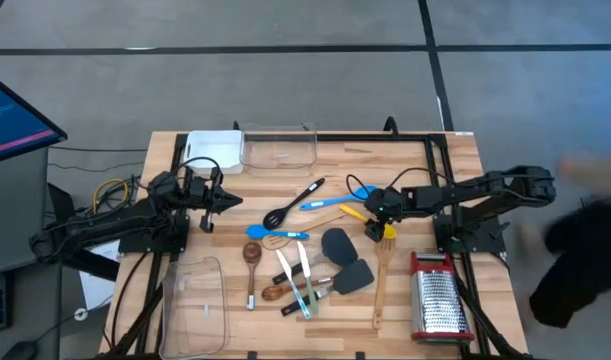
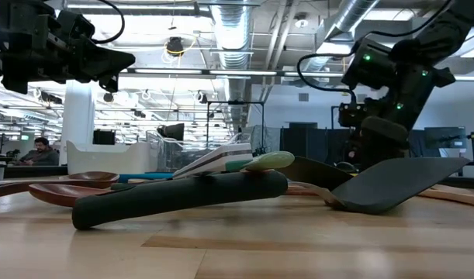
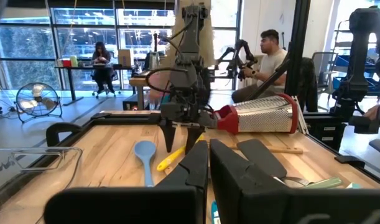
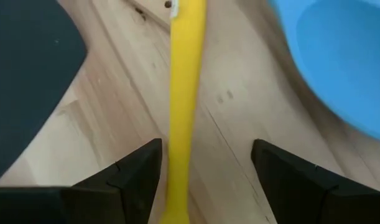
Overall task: Pick & Place Kitchen Items
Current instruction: Put the yellow serving spoon into the top transparent bin
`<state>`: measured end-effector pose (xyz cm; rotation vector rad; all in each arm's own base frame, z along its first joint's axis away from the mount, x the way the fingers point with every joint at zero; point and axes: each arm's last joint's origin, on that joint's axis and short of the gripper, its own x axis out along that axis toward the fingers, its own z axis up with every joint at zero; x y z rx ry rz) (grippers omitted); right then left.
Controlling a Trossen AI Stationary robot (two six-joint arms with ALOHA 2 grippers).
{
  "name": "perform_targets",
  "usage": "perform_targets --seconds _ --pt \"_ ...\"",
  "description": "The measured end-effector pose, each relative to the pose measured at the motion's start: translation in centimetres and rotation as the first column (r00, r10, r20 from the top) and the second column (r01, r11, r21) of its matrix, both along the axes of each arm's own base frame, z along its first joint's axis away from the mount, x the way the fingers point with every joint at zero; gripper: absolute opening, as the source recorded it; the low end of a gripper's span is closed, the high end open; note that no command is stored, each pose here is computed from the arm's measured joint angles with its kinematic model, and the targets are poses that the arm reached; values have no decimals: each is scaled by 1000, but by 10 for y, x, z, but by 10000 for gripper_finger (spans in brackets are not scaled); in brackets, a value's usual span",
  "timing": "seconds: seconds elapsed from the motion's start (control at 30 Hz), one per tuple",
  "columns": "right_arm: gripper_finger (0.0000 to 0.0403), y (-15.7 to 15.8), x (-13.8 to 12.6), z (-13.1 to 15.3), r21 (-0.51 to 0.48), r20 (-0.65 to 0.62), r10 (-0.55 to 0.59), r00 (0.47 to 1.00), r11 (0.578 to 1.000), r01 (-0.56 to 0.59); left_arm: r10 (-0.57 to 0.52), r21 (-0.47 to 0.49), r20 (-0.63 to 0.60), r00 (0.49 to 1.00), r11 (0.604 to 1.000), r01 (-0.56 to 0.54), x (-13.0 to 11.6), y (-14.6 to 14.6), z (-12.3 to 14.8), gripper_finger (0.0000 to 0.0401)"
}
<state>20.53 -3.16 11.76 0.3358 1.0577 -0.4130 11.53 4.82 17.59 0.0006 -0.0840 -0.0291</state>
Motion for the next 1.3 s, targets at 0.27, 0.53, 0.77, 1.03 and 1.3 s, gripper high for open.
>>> perform_targets --seconds 0.27,0.53,0.77,1.03,1.3 --pt "176 -1 1 0 -29 3 -16 1000 999 16 0 0 0 1000 1000 0 0 0 0 3" --pt "60 -2 1 0 -35 3 -20 1000 999 20 0 0 0 1000 1000 0 0 0 0 3" --pt "20 -1 1 0 -31 4 -16 1000 999 17 0 0 0 1000 1000 0 0 0 0 3" --pt "20 -1 1 0 -25 3 -14 1000 1000 14 0 0 0 1000 1000 0 0 0 0 3" --pt "20 0 1 0 -3 9 -3 1000 1000 3 0 0 0 1000 1000 0 0 0 0 3"
